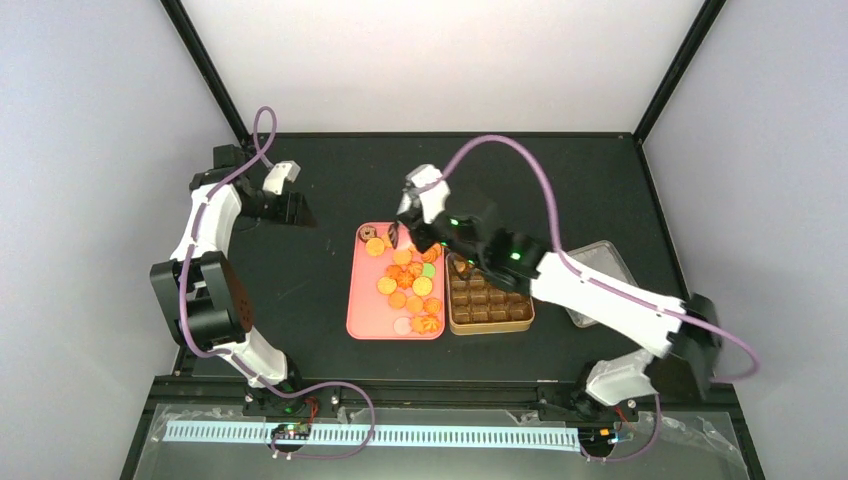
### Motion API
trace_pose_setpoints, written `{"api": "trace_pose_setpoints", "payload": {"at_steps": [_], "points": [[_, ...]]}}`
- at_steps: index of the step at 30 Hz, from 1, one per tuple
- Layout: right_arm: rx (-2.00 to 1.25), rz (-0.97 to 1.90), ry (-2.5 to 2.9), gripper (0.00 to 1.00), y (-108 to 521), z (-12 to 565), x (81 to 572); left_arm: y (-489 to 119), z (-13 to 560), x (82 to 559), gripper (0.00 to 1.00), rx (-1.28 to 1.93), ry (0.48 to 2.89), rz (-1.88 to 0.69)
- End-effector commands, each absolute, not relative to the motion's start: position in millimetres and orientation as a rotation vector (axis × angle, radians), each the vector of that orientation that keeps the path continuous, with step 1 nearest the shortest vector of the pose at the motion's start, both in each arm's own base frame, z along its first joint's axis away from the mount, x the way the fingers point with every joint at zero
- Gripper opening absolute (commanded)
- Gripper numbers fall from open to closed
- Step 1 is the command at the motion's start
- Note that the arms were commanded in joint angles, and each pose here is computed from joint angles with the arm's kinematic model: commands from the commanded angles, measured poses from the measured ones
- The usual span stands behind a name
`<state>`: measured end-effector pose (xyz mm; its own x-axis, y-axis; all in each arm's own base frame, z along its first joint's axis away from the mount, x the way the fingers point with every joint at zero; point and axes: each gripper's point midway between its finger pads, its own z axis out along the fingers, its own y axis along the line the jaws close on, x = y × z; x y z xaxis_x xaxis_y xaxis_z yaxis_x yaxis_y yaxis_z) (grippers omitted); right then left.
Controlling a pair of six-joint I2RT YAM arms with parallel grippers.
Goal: Pack the cookies
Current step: Place the fake cookies in the empty pocket of the box.
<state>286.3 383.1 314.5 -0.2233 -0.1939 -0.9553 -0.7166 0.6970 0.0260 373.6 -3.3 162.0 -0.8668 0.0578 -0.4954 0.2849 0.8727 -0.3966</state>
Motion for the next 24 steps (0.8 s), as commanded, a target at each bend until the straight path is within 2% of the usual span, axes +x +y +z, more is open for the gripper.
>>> {"api": "trace_pose_setpoints", "payload": {"at_steps": [1,7,18,24], "points": [[-0.607,0.492,1.837,0.05,328,298,280,-6,191,376,0.65,0.277,2.499,-0.645],[-0.509,0.448,1.890,0.08,277,278,270,-11,193,376,0.65,0.283,2.486,-0.679],[-0.500,0.397,1.958,0.11,259,253,271,-12,189,375,0.66,0.286,2.493,-0.690],[-0.494,0.396,1.984,0.24,255,245,274,-12,190,375,0.66,0.290,2.492,-0.686]]}}
